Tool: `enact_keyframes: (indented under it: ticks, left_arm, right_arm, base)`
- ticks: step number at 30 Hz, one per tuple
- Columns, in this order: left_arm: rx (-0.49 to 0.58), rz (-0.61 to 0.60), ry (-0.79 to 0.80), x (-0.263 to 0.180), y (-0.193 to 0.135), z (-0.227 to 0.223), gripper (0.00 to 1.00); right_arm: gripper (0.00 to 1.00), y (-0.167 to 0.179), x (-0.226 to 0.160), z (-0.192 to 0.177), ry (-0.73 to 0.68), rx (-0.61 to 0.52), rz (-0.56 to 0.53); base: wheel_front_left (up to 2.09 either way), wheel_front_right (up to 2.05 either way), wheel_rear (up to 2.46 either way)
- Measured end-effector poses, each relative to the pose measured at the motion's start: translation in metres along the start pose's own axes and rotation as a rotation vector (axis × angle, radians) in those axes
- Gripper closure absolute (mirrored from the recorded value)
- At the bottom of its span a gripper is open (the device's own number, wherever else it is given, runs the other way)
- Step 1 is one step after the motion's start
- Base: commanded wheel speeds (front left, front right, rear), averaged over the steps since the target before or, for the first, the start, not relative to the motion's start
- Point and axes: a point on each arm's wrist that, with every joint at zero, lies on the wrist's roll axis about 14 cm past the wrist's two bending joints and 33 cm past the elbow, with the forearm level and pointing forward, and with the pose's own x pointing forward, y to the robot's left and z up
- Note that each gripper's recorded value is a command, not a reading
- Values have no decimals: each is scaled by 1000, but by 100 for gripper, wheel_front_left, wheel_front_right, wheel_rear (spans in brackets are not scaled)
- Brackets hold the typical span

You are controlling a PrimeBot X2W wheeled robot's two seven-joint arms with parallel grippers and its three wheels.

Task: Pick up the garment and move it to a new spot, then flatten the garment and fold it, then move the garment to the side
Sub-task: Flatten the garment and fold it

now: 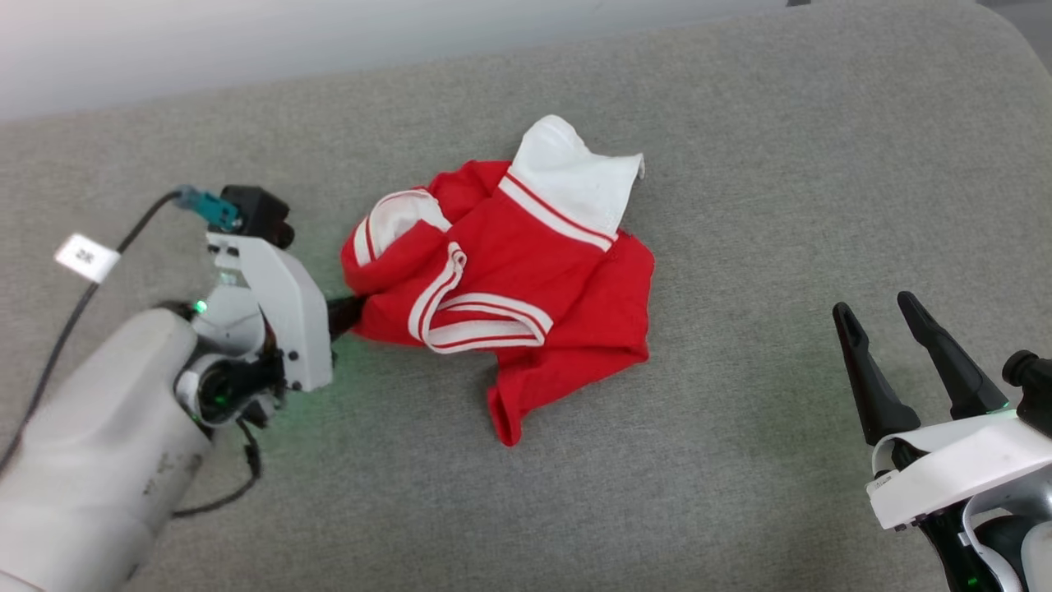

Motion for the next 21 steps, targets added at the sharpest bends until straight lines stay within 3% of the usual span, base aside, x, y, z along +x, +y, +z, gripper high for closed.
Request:
enact_keyframes:
  ticks: [4,9,15,21]
  left_arm:
    - [112,51,-60,-14,6,36,0]
    - [293,41,-113,-19,-27,92,0]
    - [396,8,-18,4,-63,104,0]
    - [447,78,226,31,-50,76,0]
  right_arm:
    - [0,4,0,1,0,1,10]
    - [0,2,-5,-2,9,6,0]
    - [0,-2,-8,-7,10,19,-19]
    - [0,-15,-13,-9,8,23,-67]
  base:
    - [0,0,0]
    - [0,0,0]
    - [0,0,0]
    - [0,0,0]
